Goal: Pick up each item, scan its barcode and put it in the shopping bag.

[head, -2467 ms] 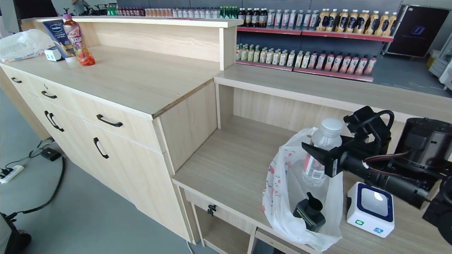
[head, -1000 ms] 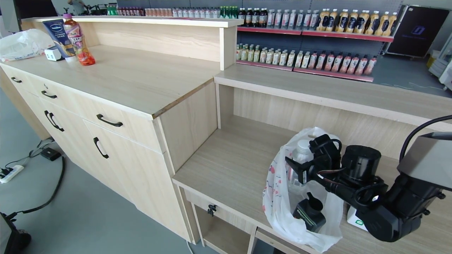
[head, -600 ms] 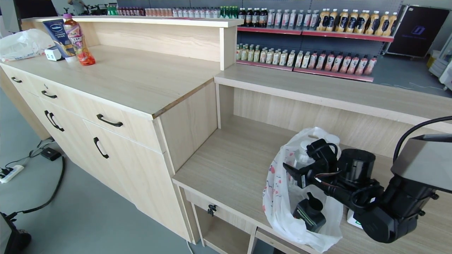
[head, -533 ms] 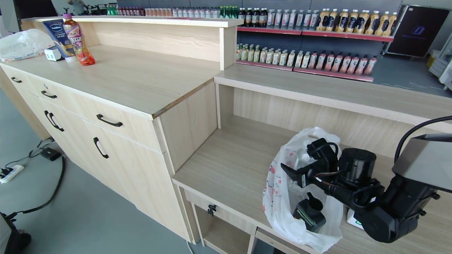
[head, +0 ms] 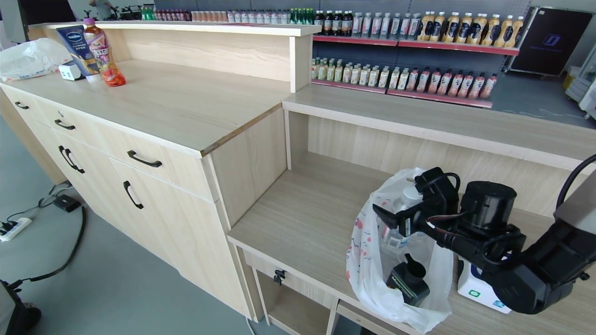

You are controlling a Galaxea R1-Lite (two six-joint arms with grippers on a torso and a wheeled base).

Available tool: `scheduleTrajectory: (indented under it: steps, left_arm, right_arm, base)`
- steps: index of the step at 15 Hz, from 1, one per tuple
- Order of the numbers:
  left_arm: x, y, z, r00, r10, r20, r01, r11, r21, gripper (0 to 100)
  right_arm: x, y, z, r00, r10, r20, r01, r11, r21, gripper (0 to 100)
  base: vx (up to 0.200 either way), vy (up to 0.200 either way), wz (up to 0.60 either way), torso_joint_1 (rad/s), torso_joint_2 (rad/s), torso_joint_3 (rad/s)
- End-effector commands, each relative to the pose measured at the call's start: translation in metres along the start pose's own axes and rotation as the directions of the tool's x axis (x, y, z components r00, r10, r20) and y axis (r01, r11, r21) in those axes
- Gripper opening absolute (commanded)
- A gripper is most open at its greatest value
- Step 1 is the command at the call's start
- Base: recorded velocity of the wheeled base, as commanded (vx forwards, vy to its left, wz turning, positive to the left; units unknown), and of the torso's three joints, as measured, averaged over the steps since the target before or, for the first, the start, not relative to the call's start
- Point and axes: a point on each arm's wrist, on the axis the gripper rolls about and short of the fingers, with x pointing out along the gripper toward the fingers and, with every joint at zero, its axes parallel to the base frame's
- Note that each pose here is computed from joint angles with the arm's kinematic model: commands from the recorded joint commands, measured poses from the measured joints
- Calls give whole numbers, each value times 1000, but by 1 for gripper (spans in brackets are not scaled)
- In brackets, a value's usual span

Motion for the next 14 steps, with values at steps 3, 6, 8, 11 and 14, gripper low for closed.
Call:
scheduleTrajectory:
  steps: [3, 6, 8, 11, 14]
  left_arm:
    - [0, 0, 0, 1000, 1, 0, -1, 1000, -1, 100]
    - [0, 0, 0, 1000, 1, 0, -1, 1000, 1, 100]
    - [0, 0, 0, 1000, 1, 0, -1, 1000, -1, 100]
    - [0, 0, 0, 1000, 1, 0, -1, 1000, -1, 100]
    - [0, 0, 0, 1000, 1, 0, -1, 1000, 1, 100]
  right_arm:
    - [-24, -5, 51, 993, -14, 119, 15, 1000, -15, 100]
    - [-62, -12, 95, 978, -18, 209, 27, 999, -40, 100]
    - [-85, -24, 108, 971, -67, 231, 112, 976, -189, 100]
    - [-108, -42, 139, 949, -135, 284, 204, 951, -231, 100]
    - [-136, -58, 194, 927, -290, 236, 323, 940, -113, 100]
  base:
    - [0, 0, 0, 0, 0, 0]
    - [0, 0, 0, 0, 0, 0]
    - [0, 0, 0, 0, 0, 0]
    - [0, 0, -600, -149, 369, 232]
    - [0, 0, -600, -193, 535, 318]
